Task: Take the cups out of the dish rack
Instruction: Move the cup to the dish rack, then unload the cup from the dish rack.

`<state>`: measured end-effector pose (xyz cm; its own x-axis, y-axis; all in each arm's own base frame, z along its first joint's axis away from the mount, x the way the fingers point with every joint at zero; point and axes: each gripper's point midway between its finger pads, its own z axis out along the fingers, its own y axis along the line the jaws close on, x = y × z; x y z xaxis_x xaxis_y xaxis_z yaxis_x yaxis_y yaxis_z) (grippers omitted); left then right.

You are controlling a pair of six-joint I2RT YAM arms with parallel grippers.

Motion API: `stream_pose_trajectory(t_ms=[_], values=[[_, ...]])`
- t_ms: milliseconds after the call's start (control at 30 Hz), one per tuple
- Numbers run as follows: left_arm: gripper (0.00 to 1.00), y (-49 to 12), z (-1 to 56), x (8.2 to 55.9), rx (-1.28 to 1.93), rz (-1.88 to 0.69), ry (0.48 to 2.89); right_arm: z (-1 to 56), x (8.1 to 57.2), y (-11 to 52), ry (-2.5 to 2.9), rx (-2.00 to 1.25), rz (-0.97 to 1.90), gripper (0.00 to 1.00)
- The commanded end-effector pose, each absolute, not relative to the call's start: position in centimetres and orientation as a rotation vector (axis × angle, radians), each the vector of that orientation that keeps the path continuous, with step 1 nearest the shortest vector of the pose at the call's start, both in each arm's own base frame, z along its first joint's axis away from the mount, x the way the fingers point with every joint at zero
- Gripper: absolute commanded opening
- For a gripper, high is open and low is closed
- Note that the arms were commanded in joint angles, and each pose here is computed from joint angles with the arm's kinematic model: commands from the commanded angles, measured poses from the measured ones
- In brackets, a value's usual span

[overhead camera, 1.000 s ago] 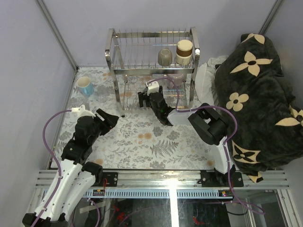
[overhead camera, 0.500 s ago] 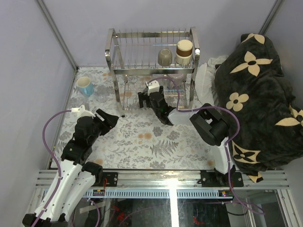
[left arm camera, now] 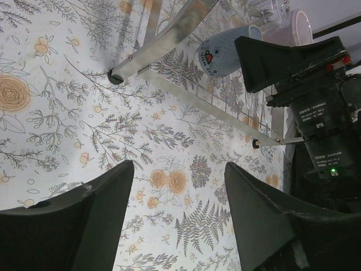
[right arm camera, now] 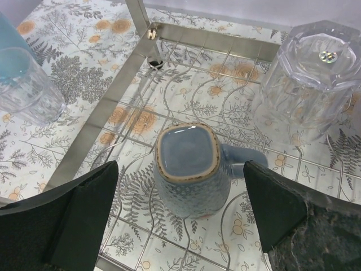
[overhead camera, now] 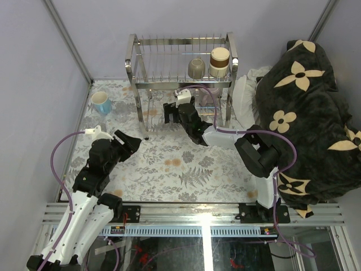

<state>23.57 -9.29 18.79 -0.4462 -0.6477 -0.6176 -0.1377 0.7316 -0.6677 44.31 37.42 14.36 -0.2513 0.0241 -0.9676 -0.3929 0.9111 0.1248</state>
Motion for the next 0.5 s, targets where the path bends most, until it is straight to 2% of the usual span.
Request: stream_pose_trajectory(t_ms=[0, 467], values=[[0.65, -9.6, 19.5, 23.7, -0.570, -0.698, 1.942, 16.9, 44.7, 37.9, 1.748, -0.248, 0.443, 0.99], [0.65, -9.6, 19.4, 23.7, -0.570, -0.695, 1.947, 15.4, 44.6, 38.6, 1.778, -0.233, 0.482, 1.00]])
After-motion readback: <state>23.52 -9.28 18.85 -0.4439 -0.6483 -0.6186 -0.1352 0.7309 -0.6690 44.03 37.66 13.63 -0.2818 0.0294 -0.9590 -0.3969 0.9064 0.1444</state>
